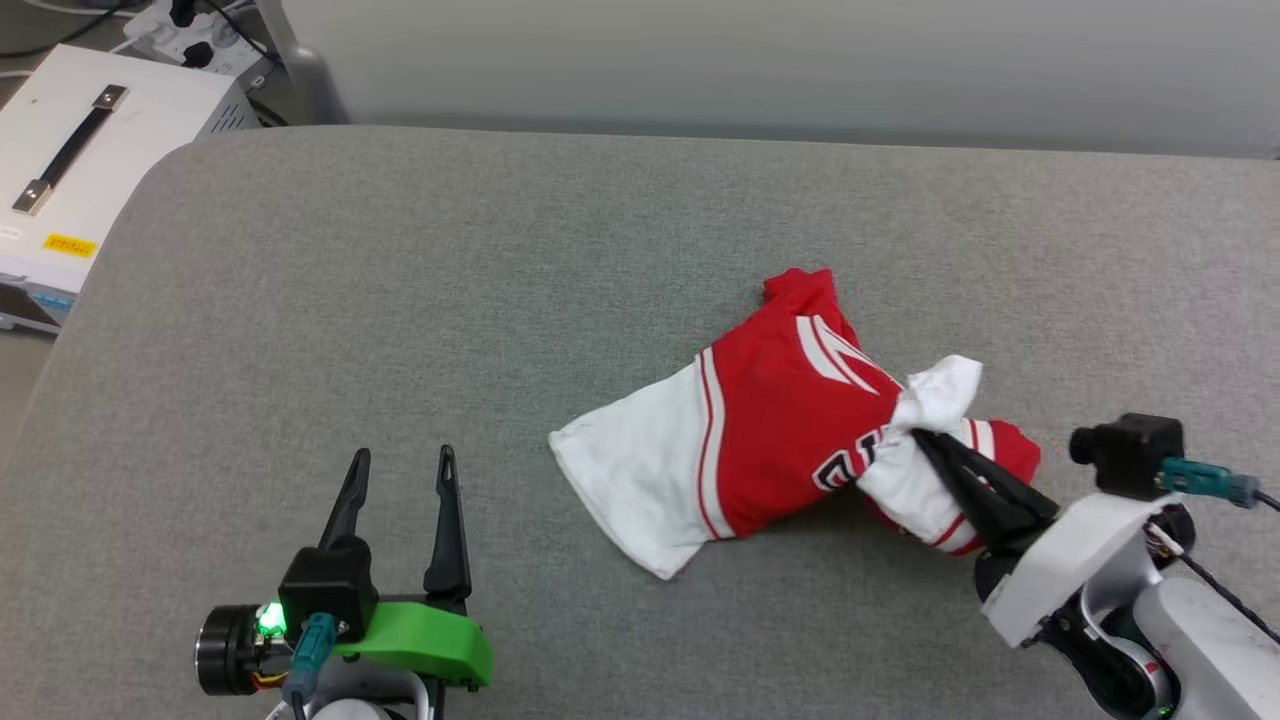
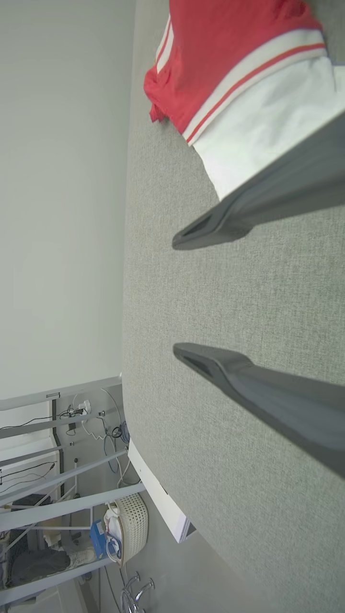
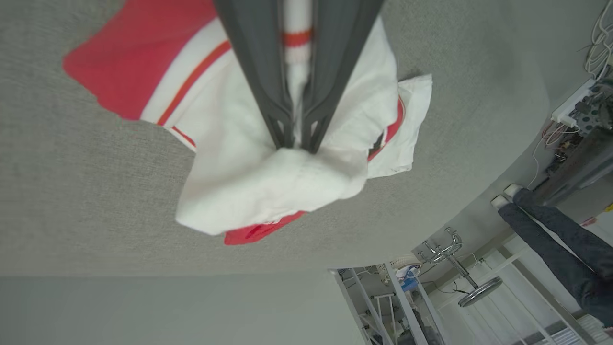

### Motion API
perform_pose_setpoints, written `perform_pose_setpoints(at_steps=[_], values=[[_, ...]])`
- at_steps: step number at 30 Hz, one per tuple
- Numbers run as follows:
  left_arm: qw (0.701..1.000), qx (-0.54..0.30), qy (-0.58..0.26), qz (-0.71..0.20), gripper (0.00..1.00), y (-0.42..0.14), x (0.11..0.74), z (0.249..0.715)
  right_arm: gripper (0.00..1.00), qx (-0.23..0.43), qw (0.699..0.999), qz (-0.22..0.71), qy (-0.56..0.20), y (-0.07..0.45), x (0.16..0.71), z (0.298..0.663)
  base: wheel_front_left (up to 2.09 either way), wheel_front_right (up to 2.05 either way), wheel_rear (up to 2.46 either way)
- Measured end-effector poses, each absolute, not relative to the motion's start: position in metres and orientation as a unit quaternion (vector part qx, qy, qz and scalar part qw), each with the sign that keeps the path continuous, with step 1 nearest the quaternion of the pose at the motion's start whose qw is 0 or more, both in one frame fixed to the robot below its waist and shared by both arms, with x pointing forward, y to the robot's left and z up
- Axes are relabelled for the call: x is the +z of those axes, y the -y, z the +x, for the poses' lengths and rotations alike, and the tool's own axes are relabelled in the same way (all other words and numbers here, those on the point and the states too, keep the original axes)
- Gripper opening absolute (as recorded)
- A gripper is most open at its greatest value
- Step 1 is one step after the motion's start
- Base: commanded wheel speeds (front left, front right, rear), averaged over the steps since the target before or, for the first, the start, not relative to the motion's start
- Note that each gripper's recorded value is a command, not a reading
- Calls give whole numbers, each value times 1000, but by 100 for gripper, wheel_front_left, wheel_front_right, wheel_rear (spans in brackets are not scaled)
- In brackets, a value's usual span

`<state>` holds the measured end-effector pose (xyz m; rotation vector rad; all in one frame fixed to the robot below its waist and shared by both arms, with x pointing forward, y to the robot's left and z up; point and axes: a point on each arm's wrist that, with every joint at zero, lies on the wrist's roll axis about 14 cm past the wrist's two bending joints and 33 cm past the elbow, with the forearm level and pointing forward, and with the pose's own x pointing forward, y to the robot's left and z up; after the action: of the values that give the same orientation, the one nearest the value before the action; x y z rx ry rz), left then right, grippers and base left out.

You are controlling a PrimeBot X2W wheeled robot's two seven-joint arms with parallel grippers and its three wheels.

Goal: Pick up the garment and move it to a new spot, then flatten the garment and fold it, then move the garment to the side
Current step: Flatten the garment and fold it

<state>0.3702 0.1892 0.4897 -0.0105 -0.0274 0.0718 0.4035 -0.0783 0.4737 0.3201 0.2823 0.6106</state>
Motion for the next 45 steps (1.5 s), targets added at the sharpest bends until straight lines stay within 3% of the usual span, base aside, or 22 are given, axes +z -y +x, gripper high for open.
perform_pose_setpoints(at_steps=[10, 22, 27, 28, 29, 30, 39, 45], values=[[1000, 14, 9, -8, 100, -176, 486, 373, 0, 66, 957, 273, -71, 205, 466, 409, 0, 0, 0], [1000, 1, 1, -10, 100, -167, 481, 370, 0, -224, 922, 309, -68, 352, 411, 343, 0, 0, 0], [1000, -4, 4, -10, 100, -163, 483, 370, 0, -272, 909, 301, -92, 362, 388, 317, 0, 0, 0], [1000, -5, 4, -10, 100, -163, 483, 370, 11, -277, 908, 300, -92, 364, 387, 315, 0, 0, 0], [1000, -6, 5, -11, 100, -162, 484, 370, 47, -281, 908, 297, -89, 366, 388, 314, 0, 0, 0], [1000, -7, 5, -11, 100, -161, 484, 370, 100, -283, 909, 292, -86, 369, 390, 313, 0, 0, 0], [1000, -10, 11, -11, 100, -159, 488, 364, 100, -275, 943, 176, 61, 389, 487, 325, 0, 0, 0], [1000, -11, 26, -8, 100, -159, 497, 365, 100, -204, 963, 84, 156, 354, 565, 347, 0, 0, 0]])
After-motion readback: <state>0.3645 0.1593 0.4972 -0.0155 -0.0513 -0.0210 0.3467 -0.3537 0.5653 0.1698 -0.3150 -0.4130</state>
